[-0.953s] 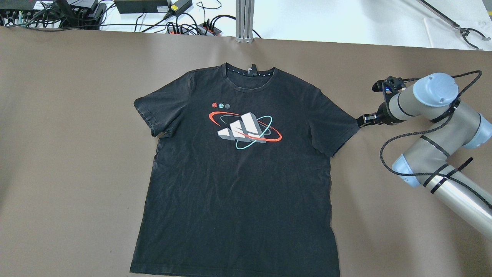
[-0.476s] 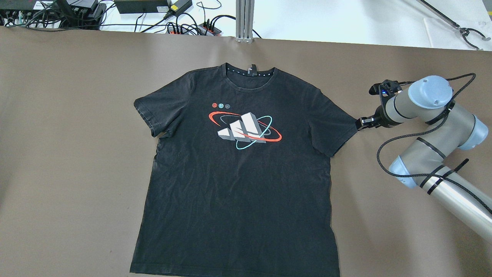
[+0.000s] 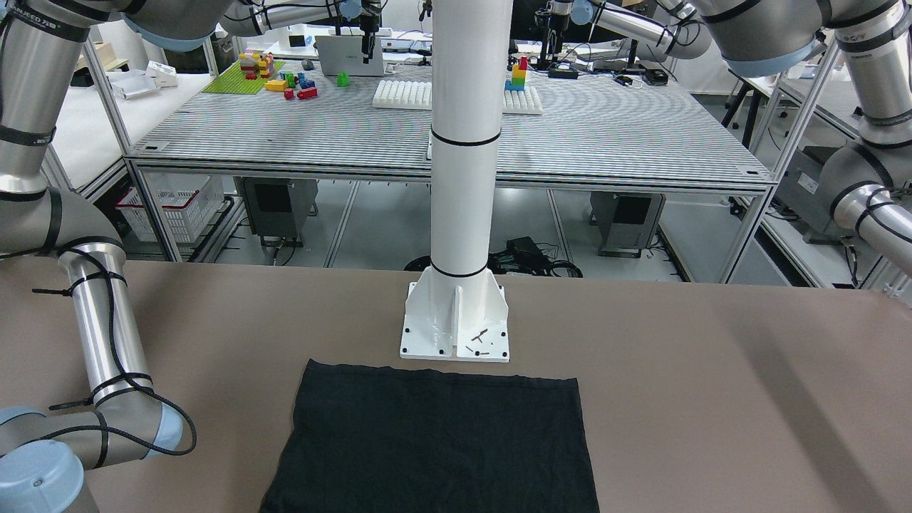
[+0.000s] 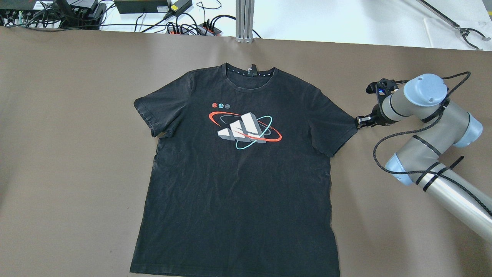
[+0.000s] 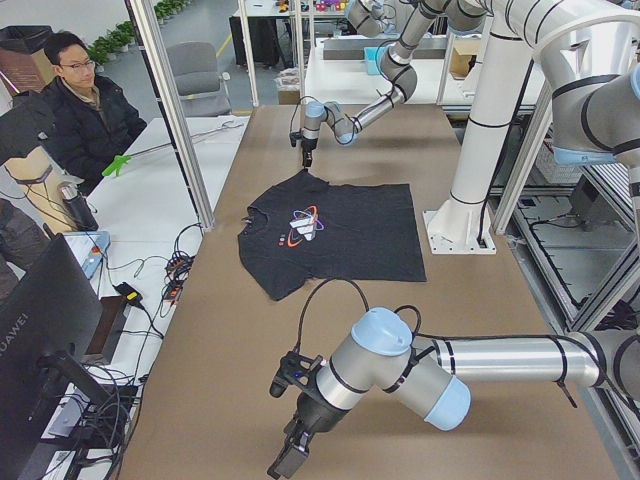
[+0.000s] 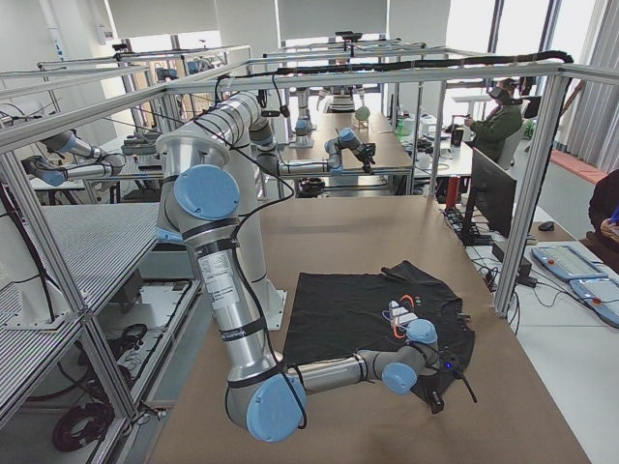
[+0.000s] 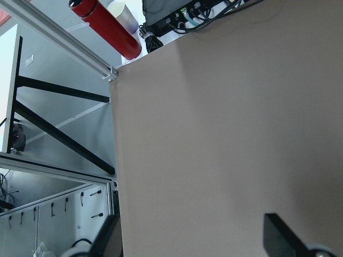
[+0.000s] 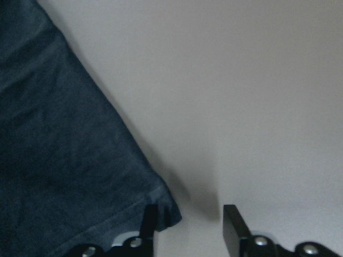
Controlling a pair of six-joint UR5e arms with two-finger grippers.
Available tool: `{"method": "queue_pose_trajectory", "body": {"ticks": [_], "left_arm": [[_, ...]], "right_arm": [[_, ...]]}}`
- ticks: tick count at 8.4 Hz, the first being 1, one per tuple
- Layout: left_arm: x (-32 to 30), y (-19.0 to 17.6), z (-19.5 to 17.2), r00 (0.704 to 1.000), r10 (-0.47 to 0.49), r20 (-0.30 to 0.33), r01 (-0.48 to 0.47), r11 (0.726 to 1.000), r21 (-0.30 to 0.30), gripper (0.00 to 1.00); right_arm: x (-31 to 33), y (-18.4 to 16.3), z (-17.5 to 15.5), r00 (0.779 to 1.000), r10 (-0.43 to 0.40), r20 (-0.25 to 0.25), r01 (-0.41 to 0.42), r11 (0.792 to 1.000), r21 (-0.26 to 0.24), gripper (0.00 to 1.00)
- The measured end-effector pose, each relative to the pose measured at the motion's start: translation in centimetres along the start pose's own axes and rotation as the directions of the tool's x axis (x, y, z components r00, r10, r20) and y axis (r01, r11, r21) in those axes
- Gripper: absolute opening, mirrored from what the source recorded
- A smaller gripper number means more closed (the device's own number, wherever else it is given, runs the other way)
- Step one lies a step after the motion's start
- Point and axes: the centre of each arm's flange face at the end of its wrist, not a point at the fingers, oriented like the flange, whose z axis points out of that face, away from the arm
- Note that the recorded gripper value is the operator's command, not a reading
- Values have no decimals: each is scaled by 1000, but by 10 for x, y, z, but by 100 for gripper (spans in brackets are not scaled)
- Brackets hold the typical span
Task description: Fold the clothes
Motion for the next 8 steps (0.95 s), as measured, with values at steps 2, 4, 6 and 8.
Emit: {"method": "queue_pose_trajectory", "body": {"ticks": [2, 4, 6, 8], "left_arm": [[0, 1, 0, 1000, -1, 0, 1, 1000, 0, 93], [0, 3, 0, 1000, 0, 0, 0, 1000, -2, 94], [0, 3, 0, 1000, 0, 0, 0, 1000, -1, 93], [1, 3, -1, 1000, 1, 0, -1, 1000, -1, 93]], "right_arm": [[-1, -1, 0, 1000, 1, 1, -1, 1000, 0, 0], [-9, -6, -5, 1000, -4, 15, 4, 1000, 8, 0], [-25, -15, -18, 999, -10, 41, 9, 1000, 26, 0], [-42, -19, -37, 997, -20, 73, 18, 999, 28, 26]]}}
